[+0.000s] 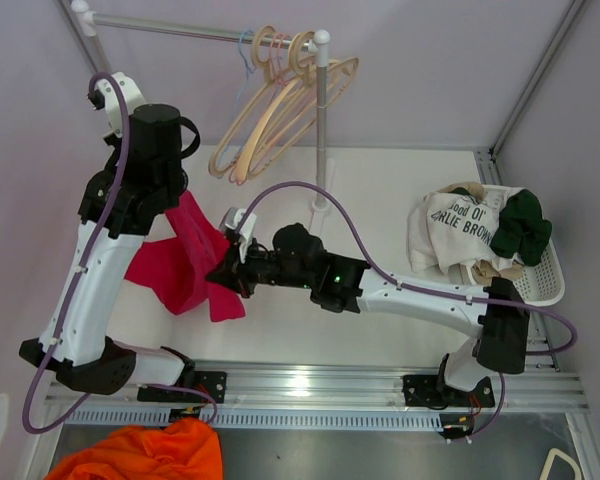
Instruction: Remove the t-shirt from the hanger
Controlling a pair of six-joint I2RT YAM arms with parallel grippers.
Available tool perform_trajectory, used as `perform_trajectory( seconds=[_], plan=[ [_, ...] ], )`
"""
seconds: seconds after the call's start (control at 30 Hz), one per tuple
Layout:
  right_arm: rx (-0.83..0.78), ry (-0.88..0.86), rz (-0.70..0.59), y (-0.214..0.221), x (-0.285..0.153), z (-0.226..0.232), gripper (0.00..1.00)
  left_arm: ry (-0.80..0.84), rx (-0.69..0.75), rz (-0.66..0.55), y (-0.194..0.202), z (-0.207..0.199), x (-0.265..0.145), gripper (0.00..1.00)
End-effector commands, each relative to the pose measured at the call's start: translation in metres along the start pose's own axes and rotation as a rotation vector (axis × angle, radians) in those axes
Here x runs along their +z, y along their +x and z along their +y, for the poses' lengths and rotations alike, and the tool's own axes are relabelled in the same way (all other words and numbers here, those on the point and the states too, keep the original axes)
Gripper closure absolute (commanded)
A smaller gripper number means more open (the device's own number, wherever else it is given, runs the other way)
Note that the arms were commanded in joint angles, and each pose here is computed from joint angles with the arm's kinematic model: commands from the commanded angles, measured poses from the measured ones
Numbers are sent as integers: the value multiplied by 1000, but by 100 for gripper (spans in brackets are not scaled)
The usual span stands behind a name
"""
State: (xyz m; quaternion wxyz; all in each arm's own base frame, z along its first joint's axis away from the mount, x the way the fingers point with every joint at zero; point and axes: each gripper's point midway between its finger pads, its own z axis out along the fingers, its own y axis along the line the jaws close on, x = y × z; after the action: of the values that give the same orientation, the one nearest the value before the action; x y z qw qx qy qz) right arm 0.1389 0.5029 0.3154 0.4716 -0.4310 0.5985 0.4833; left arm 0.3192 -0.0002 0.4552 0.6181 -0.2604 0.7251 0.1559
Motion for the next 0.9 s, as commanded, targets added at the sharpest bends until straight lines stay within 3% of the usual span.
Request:
perform_trajectory(
  seconds=[0.0,0.5,0.87],
  plan=[
    [-33,-1,-100,-43,-22,16,100,-13,-50,-73,-22,1,-2,99],
    [-14,73,9,-12,-113,52,100,-56,-26,-121,-38,-8,7,99],
    [16,110,28,6,-146,62,100,-58,-28,-129,-40,-7,8,99]
  ],
)
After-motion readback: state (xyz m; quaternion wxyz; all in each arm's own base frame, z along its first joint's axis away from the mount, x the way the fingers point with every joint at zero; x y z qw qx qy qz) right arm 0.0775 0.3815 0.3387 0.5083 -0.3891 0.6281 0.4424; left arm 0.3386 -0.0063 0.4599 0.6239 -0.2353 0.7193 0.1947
